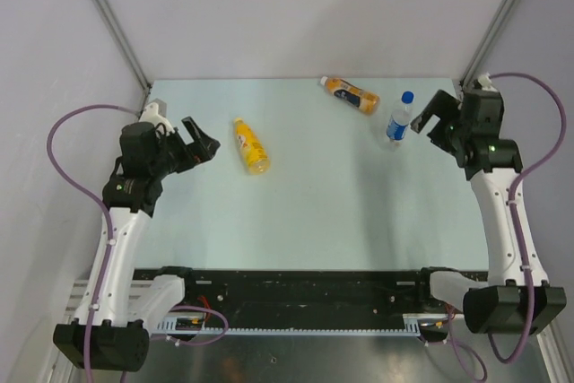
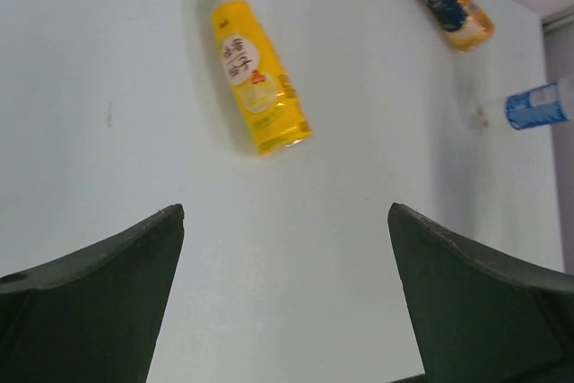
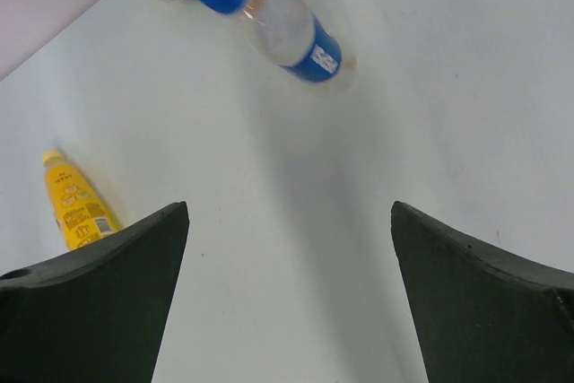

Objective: Unscrew the bottle caps

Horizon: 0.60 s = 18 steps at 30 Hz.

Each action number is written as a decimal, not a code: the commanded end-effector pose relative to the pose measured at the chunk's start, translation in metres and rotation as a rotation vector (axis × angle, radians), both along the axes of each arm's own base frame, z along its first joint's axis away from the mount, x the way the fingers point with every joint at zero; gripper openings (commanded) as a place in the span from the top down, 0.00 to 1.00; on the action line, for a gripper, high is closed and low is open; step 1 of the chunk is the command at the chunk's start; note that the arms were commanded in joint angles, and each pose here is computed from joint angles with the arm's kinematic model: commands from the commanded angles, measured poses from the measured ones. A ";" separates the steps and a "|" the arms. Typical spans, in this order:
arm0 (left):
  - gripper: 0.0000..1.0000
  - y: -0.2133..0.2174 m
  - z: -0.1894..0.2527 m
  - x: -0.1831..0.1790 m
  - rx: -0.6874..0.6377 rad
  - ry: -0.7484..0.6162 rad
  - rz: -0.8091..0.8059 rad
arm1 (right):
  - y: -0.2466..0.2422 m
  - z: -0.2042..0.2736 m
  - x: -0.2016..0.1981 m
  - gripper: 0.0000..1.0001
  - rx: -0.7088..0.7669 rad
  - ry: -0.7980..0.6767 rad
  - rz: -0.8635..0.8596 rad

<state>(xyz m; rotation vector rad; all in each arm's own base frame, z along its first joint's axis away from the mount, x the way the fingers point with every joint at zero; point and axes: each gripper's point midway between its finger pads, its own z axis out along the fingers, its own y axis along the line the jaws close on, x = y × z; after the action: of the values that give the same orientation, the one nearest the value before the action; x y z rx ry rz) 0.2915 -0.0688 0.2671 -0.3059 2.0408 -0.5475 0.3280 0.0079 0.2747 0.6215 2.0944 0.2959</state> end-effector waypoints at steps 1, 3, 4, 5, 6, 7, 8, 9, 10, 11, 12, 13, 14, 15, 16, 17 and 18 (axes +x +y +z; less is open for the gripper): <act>0.01 0.023 -0.018 -0.002 0.131 0.086 0.051 | 0.003 0.028 0.023 0.01 -0.161 -0.022 -0.003; 0.01 0.023 -0.025 -0.002 0.135 0.109 0.045 | 0.008 0.031 0.037 0.01 -0.203 -0.004 -0.002; 0.01 0.023 -0.027 -0.002 0.134 0.115 0.044 | 0.010 0.032 0.043 0.01 -0.223 0.007 -0.004; 0.01 0.023 -0.029 -0.002 0.133 0.121 0.046 | 0.010 0.033 0.050 0.01 -0.238 0.019 -0.008; 0.00 0.023 -0.030 -0.002 0.132 0.124 0.046 | 0.011 0.034 0.058 0.00 -0.252 0.029 -0.011; 0.00 0.023 -0.030 -0.002 0.130 0.126 0.048 | 0.011 0.034 0.065 0.01 -0.264 0.039 -0.013; 0.00 0.023 -0.031 -0.001 0.126 0.128 0.051 | 0.011 0.034 0.072 0.01 -0.272 0.047 -0.014; 0.01 0.022 -0.031 -0.001 0.123 0.132 0.052 | 0.012 0.034 0.079 0.01 -0.278 0.052 -0.010; 0.00 0.022 -0.032 0.000 0.120 0.135 0.054 | 0.014 0.033 0.085 0.01 -0.280 0.059 -0.004; 0.00 0.022 -0.032 0.000 0.119 0.137 0.055 | 0.015 0.033 0.092 0.01 -0.281 0.065 -0.001; 0.01 0.022 -0.033 0.001 0.118 0.140 0.058 | 0.016 0.032 0.097 0.01 -0.280 0.073 0.003; 0.01 0.023 -0.033 0.001 0.117 0.142 0.064 | 0.016 0.031 0.103 0.01 -0.279 0.078 0.007; 0.01 0.024 -0.033 0.001 0.115 0.144 0.071 | 0.017 0.030 0.108 0.01 -0.280 0.084 0.012; 0.01 0.024 -0.034 0.002 0.114 0.147 0.077 | 0.018 0.030 0.114 0.01 -0.281 0.085 0.015; 0.01 0.024 -0.035 0.003 0.111 0.148 0.080 | 0.019 0.029 0.118 0.01 -0.284 0.089 0.020; 0.01 0.024 -0.035 0.003 0.108 0.150 0.079 | 0.019 0.025 0.124 0.02 -0.289 0.101 0.024; 0.00 0.023 -0.036 0.004 0.104 0.154 0.074 | 0.019 0.021 0.128 0.02 -0.295 0.111 0.027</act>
<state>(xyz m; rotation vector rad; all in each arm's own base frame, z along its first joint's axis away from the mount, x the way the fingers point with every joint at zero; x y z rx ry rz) 0.2905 -0.0501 0.2251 -0.3519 2.2066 -0.3930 0.4449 0.0320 0.2867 0.4634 2.2029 0.0084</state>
